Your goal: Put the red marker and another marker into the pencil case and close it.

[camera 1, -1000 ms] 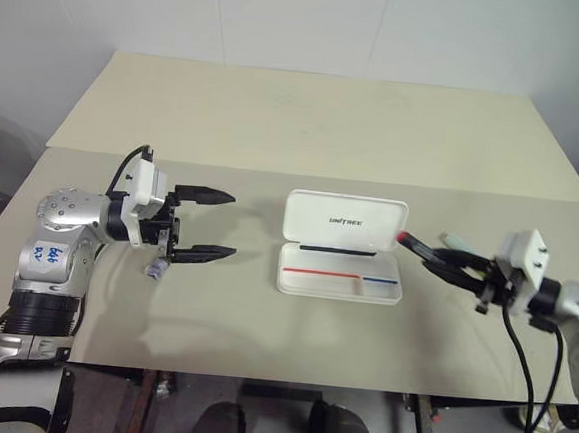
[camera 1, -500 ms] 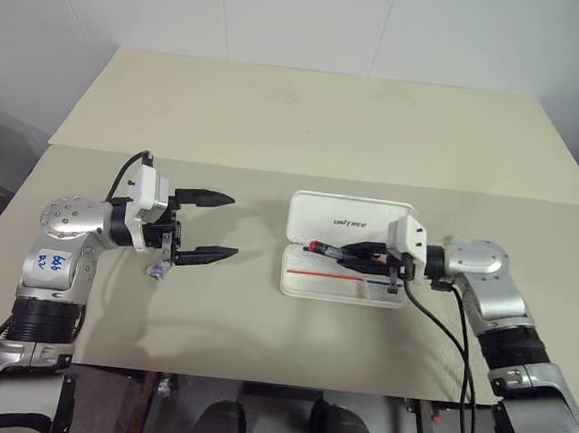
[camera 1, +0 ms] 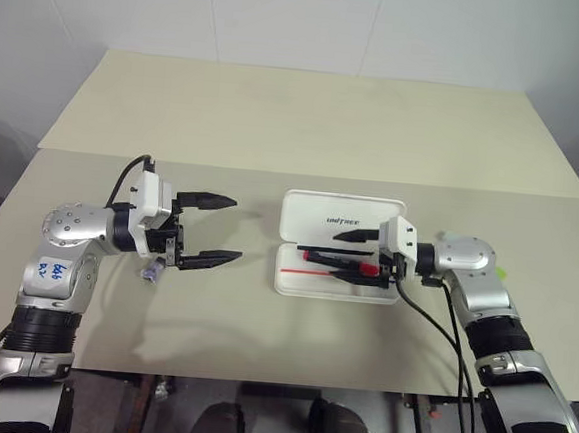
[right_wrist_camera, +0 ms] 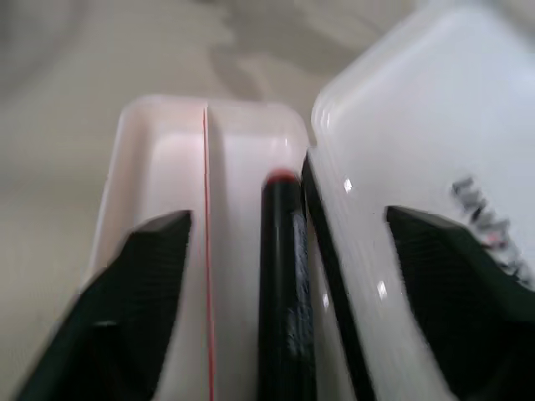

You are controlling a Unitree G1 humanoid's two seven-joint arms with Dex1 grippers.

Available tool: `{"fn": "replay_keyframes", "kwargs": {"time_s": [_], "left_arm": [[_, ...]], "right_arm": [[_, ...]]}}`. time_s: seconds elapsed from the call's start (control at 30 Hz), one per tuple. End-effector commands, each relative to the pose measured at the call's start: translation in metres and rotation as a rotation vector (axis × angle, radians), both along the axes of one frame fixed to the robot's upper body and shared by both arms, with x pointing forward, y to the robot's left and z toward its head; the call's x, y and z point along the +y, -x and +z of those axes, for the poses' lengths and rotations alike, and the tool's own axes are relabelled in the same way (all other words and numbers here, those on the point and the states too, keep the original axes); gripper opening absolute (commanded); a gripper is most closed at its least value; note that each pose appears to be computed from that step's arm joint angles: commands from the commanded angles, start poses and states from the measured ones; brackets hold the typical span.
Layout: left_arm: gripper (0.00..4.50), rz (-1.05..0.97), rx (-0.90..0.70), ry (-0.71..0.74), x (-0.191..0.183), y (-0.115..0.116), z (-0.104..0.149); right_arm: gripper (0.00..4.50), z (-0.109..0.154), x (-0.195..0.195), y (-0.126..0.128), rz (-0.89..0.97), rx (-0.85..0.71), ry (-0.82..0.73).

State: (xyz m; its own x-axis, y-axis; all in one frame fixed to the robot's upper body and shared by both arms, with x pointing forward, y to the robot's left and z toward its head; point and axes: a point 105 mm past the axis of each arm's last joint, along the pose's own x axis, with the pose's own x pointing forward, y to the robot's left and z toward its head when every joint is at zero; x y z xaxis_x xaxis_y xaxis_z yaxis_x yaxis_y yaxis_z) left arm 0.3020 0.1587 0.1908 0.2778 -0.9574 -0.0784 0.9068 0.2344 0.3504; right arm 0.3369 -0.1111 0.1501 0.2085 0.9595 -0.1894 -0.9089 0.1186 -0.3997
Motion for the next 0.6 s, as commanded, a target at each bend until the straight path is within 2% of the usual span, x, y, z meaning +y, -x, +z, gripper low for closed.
{"fn": "replay_keyframes", "kwargs": {"time_s": [0.03, 0.17, 0.27, 0.6], "left_arm": [[4.5, -0.01, -0.029, 0.008, -0.001, 0.001, 0.006], [4.5, -0.028, -0.017, 0.009, -0.003, 0.0, 0.004], [4.5, -0.04, -0.013, 0.012, -0.006, -0.002, 0.004], [4.5, -0.081, -0.008, 0.021, -0.02, -0.006, 0.003]], "right_arm": [[4.19, 0.035, 0.0, 0.021, 0.038, -0.014, -0.125], [4.19, 0.045, -0.012, 0.057, 0.031, 0.083, -0.165], [4.19, 0.044, -0.028, 0.067, -0.03, 0.131, -0.151], [4.19, 0.032, -0.172, 0.041, -0.646, 0.131, -0.114]]}}
